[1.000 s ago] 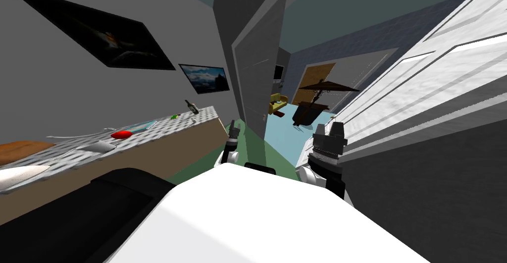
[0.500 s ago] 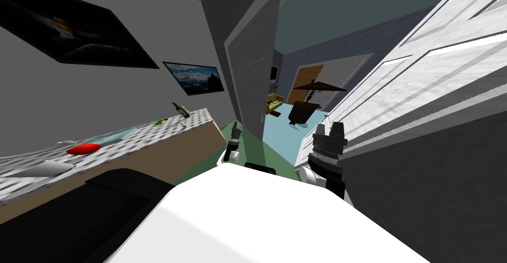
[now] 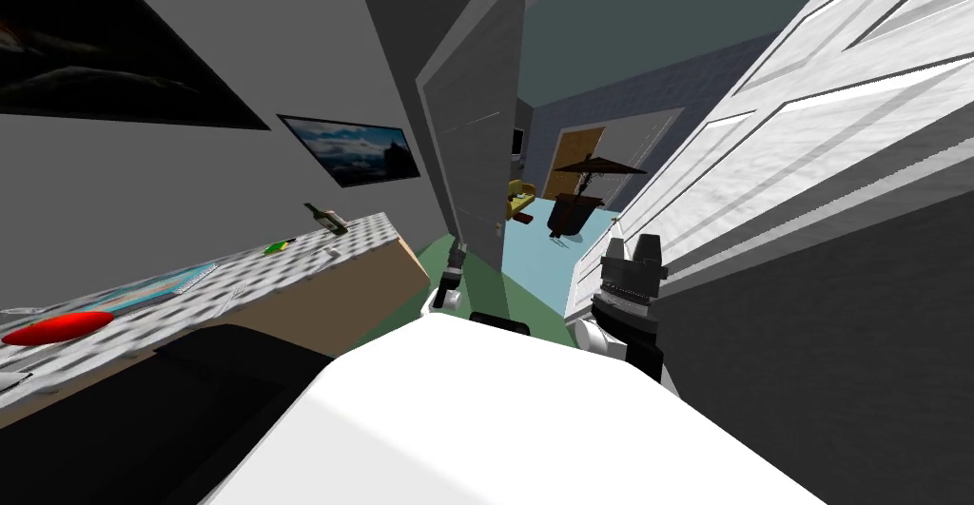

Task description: Push the door open

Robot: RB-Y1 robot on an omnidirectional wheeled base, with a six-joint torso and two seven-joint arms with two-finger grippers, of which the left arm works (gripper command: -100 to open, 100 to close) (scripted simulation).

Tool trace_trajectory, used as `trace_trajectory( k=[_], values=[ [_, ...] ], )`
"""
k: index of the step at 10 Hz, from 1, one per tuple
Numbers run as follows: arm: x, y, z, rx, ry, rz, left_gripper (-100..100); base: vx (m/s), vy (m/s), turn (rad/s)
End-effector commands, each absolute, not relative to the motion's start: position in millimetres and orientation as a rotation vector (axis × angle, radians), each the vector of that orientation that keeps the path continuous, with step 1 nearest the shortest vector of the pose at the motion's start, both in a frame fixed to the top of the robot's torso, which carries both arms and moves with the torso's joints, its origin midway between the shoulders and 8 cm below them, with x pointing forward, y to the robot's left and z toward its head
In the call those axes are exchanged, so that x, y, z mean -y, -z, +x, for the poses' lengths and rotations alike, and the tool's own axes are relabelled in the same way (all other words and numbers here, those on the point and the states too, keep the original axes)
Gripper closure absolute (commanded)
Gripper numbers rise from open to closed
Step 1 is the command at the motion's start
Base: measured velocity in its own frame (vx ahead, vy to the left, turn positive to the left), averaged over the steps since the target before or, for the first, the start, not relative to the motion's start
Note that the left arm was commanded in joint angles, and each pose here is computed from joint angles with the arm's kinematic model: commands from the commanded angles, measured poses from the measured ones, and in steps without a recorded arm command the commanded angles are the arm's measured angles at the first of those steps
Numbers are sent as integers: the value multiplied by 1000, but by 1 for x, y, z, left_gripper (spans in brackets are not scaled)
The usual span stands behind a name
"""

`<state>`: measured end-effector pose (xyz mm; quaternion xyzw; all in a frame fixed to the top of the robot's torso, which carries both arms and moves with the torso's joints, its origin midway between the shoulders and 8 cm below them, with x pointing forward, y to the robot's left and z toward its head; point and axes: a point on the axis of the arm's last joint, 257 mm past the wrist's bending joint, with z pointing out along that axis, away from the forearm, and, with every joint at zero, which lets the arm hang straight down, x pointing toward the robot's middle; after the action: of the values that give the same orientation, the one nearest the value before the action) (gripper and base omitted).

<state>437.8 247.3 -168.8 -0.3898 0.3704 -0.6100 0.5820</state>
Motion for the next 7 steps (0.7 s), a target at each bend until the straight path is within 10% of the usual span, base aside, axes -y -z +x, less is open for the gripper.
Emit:
trace_trajectory(
  k=[1, 7],
  values=[
    [-246, 183, 443, -889, 1416, -926, -100, 88, 79, -168],
    [-244, 234, 459, -973, 1381, -982, -100, 78, 68, -167]
  ],
)
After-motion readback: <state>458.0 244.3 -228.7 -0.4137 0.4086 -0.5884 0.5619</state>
